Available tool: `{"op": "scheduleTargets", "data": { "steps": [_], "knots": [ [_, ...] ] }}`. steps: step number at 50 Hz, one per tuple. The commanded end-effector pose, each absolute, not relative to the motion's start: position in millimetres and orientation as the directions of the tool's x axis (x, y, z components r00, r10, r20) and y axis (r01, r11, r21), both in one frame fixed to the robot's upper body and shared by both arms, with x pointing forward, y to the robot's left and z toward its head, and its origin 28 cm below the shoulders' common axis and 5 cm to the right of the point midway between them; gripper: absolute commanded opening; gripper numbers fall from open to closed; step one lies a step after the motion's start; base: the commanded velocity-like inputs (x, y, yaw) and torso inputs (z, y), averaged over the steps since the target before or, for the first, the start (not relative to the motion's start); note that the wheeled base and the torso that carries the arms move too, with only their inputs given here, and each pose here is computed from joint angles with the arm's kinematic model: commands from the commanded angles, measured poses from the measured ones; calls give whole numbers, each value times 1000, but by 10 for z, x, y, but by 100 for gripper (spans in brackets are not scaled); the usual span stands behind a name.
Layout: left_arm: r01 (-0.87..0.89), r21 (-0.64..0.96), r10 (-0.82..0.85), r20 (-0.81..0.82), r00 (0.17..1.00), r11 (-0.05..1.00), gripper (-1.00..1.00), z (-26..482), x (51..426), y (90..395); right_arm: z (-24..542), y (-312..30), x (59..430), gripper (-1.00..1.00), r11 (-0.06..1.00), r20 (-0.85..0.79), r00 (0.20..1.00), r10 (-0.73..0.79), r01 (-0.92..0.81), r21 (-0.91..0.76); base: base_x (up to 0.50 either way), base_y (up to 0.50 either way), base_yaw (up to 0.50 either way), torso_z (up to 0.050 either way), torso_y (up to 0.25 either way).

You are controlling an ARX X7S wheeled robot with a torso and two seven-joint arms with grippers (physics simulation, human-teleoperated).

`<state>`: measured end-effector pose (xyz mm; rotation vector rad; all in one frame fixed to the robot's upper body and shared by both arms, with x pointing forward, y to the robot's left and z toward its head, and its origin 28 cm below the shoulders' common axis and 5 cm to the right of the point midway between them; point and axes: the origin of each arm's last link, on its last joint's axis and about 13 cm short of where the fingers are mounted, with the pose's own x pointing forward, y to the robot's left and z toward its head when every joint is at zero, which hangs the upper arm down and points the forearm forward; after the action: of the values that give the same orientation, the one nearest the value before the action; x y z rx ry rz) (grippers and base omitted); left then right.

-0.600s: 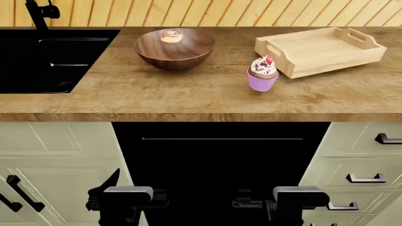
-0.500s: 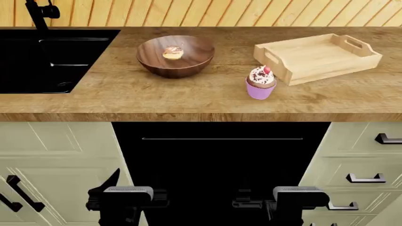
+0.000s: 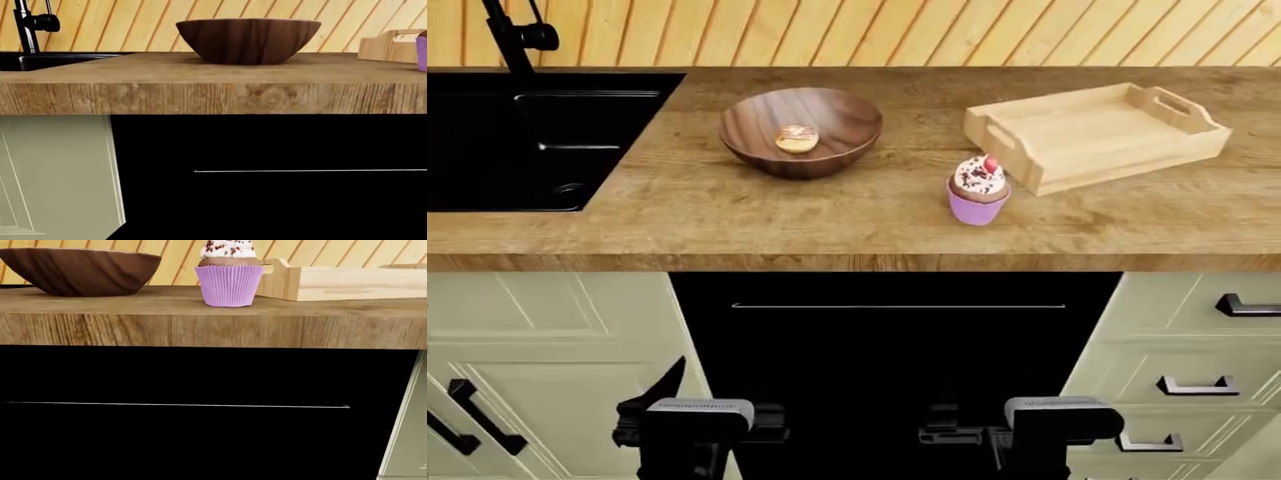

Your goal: Pick up the bowl with donut and place it on the tray. Pick up the cupcake and place it on the tray.

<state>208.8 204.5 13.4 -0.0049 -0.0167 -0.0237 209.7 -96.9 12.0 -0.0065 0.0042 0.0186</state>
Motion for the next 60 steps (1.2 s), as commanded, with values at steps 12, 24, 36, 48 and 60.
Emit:
{"op": "scheduleTargets", "data": {
  "steps": [12, 24, 36, 48, 60],
  "knots": [
    [39, -9, -39, 19, 999, 999, 100, 139, 2089, 2044, 123, -967, 2107, 100, 1000, -4, 1000, 22, -22, -4, 0, 0, 0, 50, 0],
    [30, -10, -30, 30, 999, 999, 100, 147, 2074, 2047, 114, -963, 2102, 100, 1000, -3, 1000, 25, -25, -6, 0, 0, 0, 39, 0],
    [29, -14, -29, 39, 999, 999, 100, 149, 2062, 2047, 106, -982, 2104, 100, 1000, -16, 1000, 15, -15, 19, 0, 0, 0, 0, 0],
    [13, -75, -3, 131, 991, 997, 100, 500, 1986, 2046, 416, -1030, 2046, 100, 997, 74, 995, -62, 58, 60, 0, 0, 0, 0, 0],
    [-45, -94, 59, 146, 987, 995, 100, 1051, 1998, 2130, 936, -1138, 1961, 100, 994, 127, 987, -93, 85, 63, 0, 0, 0, 0, 0]
  ]
}}
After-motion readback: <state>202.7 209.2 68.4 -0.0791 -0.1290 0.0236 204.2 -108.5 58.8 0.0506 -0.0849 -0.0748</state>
